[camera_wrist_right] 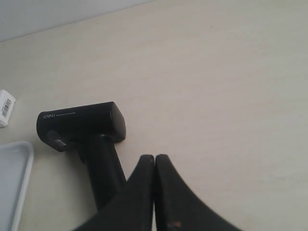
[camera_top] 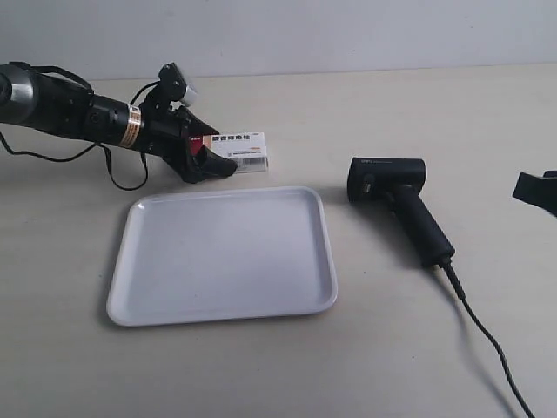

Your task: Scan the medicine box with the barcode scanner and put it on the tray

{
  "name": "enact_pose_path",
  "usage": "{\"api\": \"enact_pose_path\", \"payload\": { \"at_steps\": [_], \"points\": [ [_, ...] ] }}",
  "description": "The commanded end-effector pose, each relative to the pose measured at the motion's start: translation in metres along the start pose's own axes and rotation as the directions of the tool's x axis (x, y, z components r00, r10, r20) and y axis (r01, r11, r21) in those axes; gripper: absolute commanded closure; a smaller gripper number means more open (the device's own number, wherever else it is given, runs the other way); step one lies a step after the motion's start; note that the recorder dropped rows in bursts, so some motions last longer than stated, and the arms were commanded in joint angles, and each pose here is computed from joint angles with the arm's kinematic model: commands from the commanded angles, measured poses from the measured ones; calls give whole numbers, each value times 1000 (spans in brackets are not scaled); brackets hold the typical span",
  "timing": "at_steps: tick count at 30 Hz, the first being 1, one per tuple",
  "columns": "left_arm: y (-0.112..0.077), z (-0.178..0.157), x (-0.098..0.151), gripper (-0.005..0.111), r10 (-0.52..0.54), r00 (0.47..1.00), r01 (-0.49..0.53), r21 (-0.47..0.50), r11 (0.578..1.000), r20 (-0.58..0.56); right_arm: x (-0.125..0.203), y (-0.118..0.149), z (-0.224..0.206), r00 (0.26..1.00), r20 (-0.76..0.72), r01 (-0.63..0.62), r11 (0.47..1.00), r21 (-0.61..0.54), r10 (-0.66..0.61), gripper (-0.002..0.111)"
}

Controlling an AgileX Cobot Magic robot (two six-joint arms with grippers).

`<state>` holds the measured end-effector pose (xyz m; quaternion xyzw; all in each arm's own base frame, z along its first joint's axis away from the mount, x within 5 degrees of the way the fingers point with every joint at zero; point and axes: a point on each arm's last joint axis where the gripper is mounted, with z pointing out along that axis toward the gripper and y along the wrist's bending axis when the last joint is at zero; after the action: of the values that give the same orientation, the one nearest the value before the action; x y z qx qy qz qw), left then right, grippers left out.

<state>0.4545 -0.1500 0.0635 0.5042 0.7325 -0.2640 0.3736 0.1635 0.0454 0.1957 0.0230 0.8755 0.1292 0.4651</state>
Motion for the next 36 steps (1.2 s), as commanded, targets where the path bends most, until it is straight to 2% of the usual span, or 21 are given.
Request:
{"api": "enact_pose_path", "payload": {
  "at_steps": [1,3,4,6,10,12,13,15,17,20,23,29,33,36],
  "points": [
    [-2,-2,-9,75,25,999,-26,27,999,34,-5,1,0,999,37,28,1000,-4,-28,108],
    [-7,-10,-23,99,43,996,-49,73,996,82,-7,3,0,996,46,73,997,-10,-73,108],
    [-10,-15,-31,107,51,992,-63,104,993,113,-8,3,2,996,40,85,996,-12,-84,108],
    [-19,-30,-52,104,75,982,-103,157,982,174,-10,7,8,996,-4,92,996,-20,-92,108],
    [-43,-67,-84,88,150,961,-190,162,968,230,-9,21,33,985,-107,129,990,-52,-134,97],
    [-64,-86,-93,81,197,948,-242,167,956,248,-3,30,53,968,-174,173,983,-69,-182,87],
    [-75,-95,-95,81,223,940,-272,173,947,260,0,34,64,957,-200,198,977,-76,-209,80],
    [-95,-110,-95,89,269,924,-322,174,931,272,2,38,85,939,-240,232,969,-81,-244,67],
    [-111,-122,-94,104,286,921,-335,163,928,264,8,40,107,919,-307,235,969,-75,-247,50],
    [-129,-134,-90,107,291,927,-329,144,933,237,13,43,126,885,-390,243,967,-82,-255,25],
    [-141,-140,-85,107,299,925,-338,150,929,234,16,47,138,858,-421,276,955,-104,-294,12],
    [-154,-137,-67,107,282,935,-322,186,928,214,14,50,163,859,-382,323,940,-114,-341,14],
    [-156,-136,-64,107,270,940,-311,194,930,209,12,55,181,854,-379,336,934,-122,-356,20],
    [-157,-136,-62,107,265,942,-306,199,931,207,11,57,192,845,-376,357,925,-132,-380,29]
  ]
}}
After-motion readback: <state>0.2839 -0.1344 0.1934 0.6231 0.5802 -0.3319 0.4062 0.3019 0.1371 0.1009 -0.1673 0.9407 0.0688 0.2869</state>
